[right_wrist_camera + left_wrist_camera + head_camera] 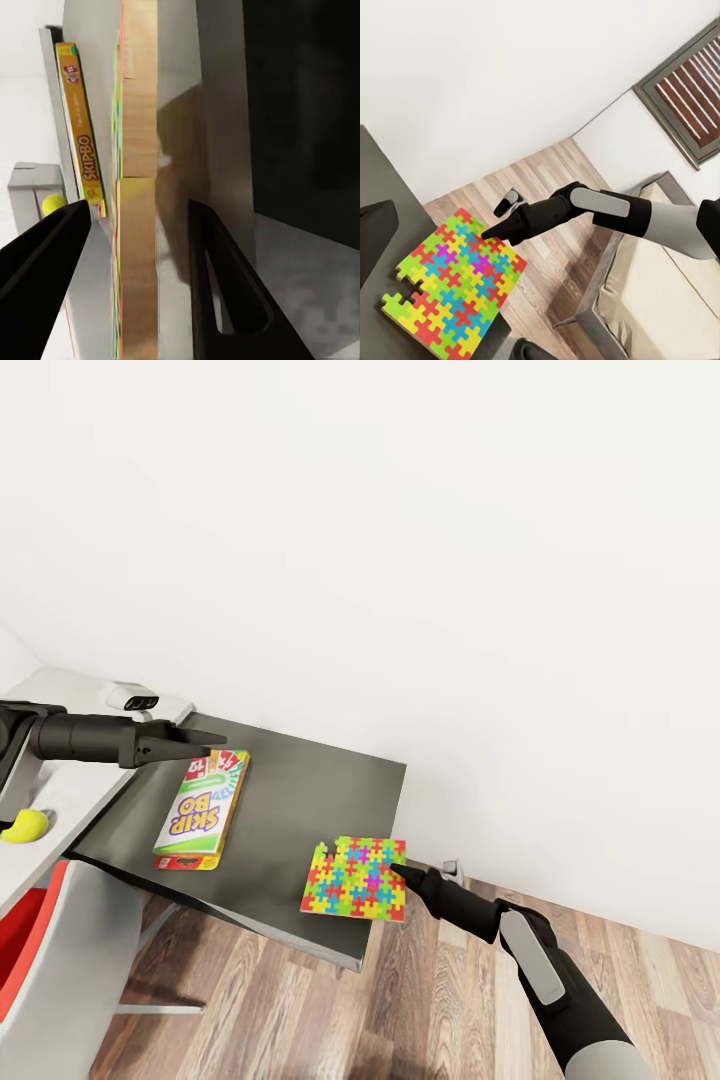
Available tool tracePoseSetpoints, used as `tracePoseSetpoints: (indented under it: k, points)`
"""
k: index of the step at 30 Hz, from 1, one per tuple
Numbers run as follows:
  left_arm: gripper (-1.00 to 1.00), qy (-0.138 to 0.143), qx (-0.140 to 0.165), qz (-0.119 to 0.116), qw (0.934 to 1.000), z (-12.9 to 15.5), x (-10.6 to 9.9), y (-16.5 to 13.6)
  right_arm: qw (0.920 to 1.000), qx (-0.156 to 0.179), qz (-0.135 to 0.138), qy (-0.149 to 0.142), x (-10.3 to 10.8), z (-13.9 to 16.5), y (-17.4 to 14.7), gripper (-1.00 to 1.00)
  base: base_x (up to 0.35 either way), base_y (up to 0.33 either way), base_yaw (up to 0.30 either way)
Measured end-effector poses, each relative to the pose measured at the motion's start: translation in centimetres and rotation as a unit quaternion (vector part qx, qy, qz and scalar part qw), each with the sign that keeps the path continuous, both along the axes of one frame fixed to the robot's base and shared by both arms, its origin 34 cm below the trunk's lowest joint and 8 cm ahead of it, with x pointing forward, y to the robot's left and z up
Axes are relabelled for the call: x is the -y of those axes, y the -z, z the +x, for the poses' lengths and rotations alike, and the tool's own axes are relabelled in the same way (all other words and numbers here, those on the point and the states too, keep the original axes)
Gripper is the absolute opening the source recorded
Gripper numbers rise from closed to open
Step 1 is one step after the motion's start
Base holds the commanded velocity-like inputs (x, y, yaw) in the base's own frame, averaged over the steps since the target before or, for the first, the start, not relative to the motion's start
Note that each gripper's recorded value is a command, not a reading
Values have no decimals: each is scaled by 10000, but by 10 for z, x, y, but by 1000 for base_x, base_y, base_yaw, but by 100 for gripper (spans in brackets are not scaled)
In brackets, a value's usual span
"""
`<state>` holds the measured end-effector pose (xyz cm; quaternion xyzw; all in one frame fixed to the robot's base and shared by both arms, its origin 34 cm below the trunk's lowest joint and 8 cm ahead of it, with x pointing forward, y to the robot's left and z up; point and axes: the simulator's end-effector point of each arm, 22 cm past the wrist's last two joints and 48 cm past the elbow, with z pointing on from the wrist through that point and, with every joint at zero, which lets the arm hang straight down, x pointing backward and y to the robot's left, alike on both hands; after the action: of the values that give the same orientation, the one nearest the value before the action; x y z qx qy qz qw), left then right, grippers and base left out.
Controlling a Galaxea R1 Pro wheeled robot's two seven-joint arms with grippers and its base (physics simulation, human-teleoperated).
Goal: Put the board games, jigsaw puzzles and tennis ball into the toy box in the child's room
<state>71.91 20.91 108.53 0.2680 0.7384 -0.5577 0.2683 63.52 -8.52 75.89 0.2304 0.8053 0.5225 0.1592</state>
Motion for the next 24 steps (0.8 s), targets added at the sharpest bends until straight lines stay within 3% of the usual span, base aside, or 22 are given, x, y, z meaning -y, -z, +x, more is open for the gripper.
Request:
tracePoseSetpoints:
  k: [11,24]
  points:
    - [100,-162,127,-118,9997,6,-8,-14,10000,17,-2,8,0,0,-4,-100,0,0,0]
    - [100,-122,107,-24,9999,0,-7,-23,10000,41,-14,31,0,-3,-17,-100,0,0,0]
